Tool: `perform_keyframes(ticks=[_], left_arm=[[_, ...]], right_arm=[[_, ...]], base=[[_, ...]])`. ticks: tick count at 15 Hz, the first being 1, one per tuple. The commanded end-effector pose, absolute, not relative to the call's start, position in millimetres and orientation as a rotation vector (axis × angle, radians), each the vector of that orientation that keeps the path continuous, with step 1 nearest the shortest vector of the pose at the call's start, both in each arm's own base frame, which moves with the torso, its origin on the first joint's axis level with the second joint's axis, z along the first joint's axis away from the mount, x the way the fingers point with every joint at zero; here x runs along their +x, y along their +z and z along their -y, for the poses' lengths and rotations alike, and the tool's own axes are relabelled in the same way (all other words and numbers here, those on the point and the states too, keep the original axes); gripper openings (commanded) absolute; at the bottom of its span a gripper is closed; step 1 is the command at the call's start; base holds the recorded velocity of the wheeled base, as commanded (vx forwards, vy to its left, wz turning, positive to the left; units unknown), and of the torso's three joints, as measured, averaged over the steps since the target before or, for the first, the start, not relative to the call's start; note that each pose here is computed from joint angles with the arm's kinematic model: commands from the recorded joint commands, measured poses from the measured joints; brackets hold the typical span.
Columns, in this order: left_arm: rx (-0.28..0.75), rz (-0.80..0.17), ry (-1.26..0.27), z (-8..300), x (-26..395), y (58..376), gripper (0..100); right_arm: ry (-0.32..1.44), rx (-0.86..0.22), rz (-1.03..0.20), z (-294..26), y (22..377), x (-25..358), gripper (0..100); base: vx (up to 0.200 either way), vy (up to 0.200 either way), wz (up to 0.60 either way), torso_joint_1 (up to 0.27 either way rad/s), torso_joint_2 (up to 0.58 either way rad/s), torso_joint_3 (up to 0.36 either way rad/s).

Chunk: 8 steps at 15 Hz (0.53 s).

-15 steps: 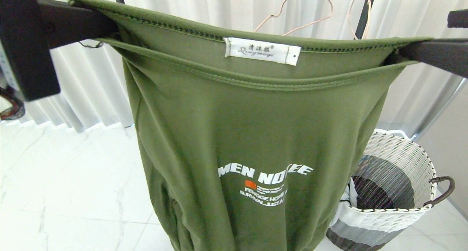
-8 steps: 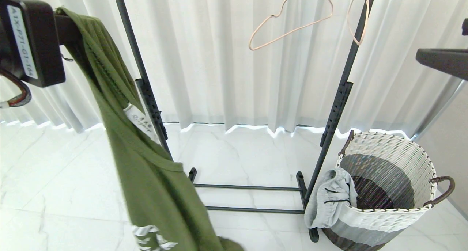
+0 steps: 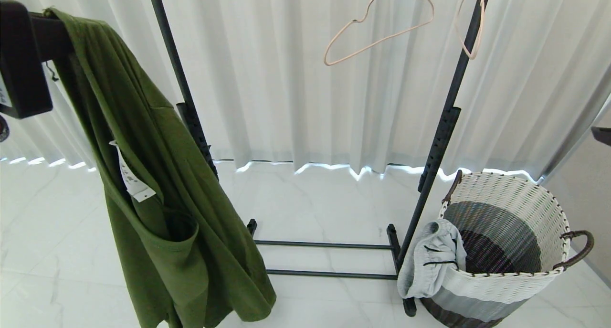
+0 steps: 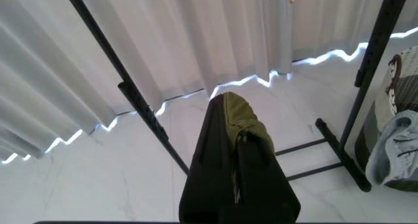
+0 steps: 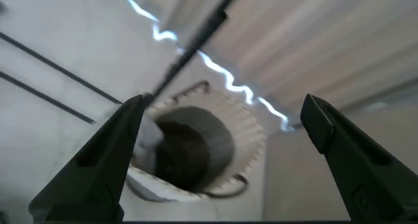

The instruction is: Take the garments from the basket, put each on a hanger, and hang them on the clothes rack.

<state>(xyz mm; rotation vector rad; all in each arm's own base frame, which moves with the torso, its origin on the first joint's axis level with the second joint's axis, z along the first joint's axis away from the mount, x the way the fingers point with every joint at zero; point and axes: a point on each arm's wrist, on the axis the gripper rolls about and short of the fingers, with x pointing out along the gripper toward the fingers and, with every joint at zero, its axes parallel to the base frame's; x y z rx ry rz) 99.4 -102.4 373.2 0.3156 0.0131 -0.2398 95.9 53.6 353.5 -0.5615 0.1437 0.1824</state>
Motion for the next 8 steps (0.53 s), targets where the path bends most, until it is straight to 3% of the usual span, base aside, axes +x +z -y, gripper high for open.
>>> perform_keyframes(ticks=[1,4,8], left_arm=[[0.31,-0.008,-0.239,100,97,374,0],[0.315,-0.013,-0.24,101,98,373,0],[0.355,0.003,-0.224,95,95,375,0]], right_arm=[[0.087,-0.586,-0.159,-41,353,95,100],[0.027,-0.623,-0.168,-33,349,92,100],[0.008,-0.596,-0.128,-30,347,88,100]], base=[[0.0,0.0,0.0,0.0,0.0,0.0],[0.0,0.0,0.0,0.0,0.0,0.0],[0.0,0.0,0.0,0.0,0.0,0.0]])
